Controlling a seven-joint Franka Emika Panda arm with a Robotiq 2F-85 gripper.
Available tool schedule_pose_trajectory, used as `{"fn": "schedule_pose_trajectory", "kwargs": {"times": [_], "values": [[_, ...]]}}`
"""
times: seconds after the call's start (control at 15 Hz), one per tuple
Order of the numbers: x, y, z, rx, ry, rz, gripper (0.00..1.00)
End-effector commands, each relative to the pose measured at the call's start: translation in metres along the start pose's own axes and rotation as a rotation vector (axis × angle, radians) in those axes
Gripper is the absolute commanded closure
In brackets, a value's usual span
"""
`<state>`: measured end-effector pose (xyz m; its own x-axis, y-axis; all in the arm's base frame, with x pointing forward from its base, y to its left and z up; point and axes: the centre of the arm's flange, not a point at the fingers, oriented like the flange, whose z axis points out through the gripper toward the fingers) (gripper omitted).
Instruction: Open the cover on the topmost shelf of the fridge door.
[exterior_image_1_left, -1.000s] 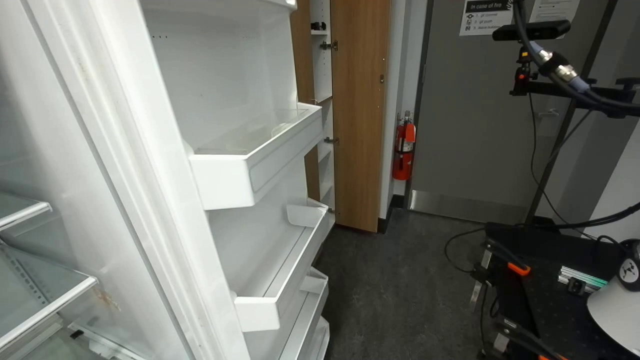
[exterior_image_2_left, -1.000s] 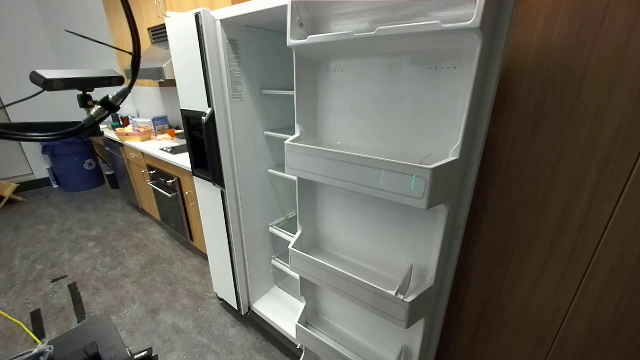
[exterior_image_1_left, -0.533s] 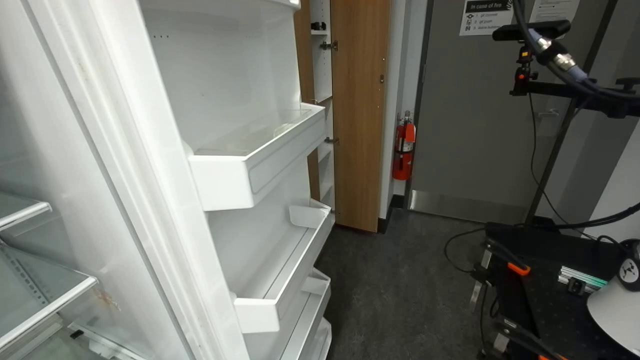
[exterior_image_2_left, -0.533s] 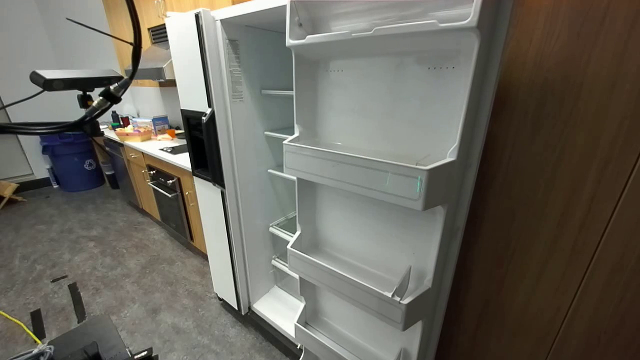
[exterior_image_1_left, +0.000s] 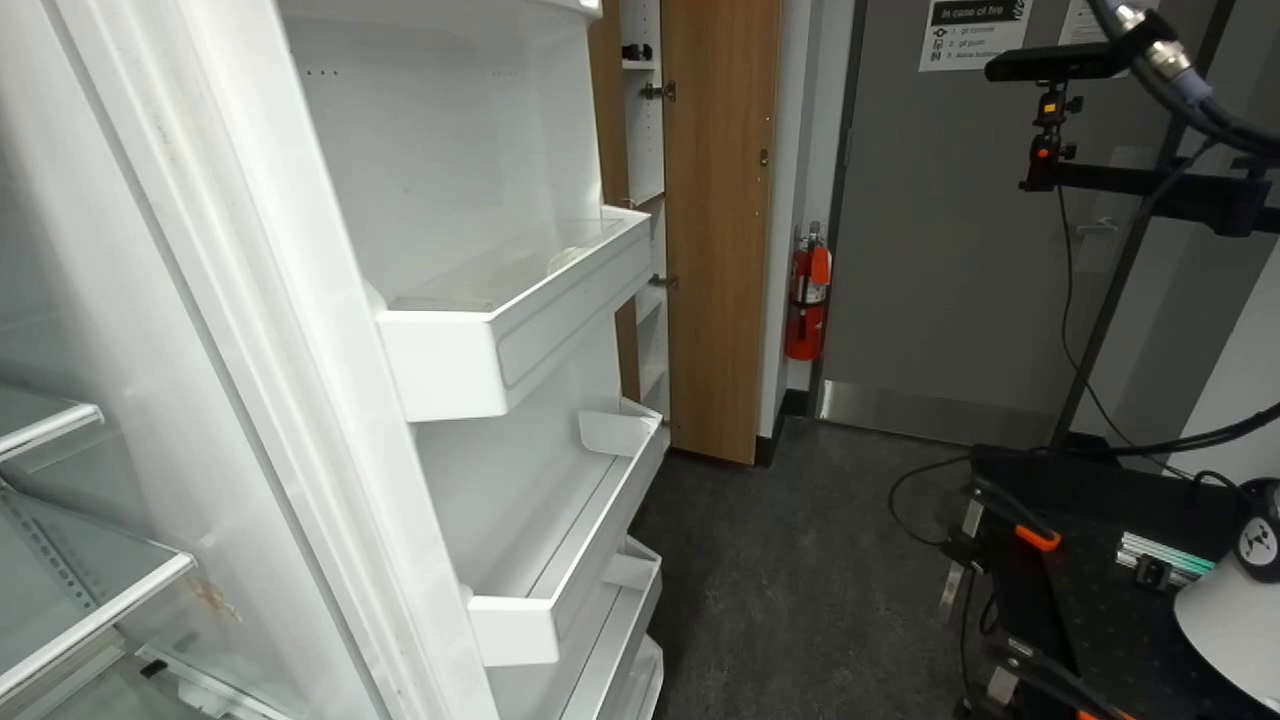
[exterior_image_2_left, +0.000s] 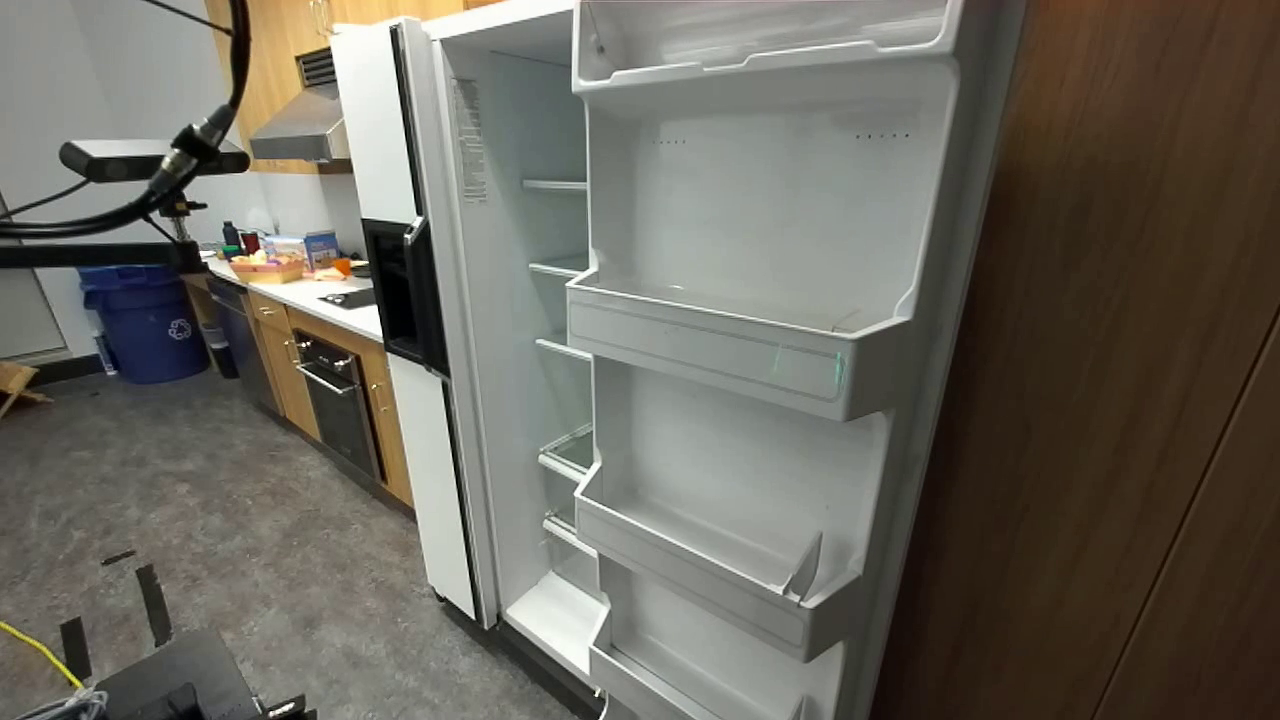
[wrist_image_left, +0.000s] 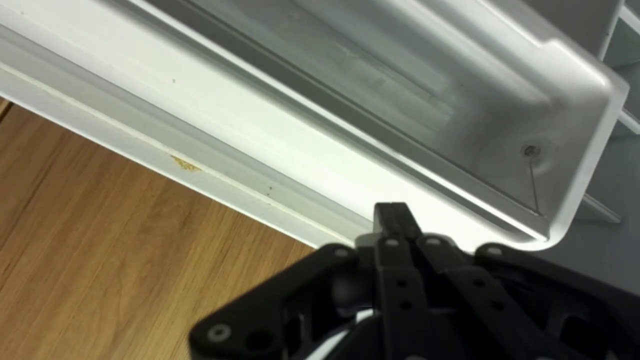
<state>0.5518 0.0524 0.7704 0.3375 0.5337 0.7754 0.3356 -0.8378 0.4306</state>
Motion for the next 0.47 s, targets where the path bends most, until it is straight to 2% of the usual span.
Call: {"fn": "schedule_pose_trajectory", "kwargs": {"times": [0.0, 0.07, 0.13, 0.2, 0.4], "values": [[0.0118, 0.0041, -0.0222, 0.049, -0.005, 0.072, 1.0], [0.0106, 0.0039, -0.0242, 0.06, -0.026, 0.098, 1.0], [0.0099, 0.0035, -0.0253, 0.069, -0.05, 0.121, 0.74], [0.0036, 0.0009, -0.0165, 0.041, -0.03, 0.073, 0.97], [0.0032, 0.0001, -0.0195, 0.053, -0.05, 0.099, 0.75]]}}
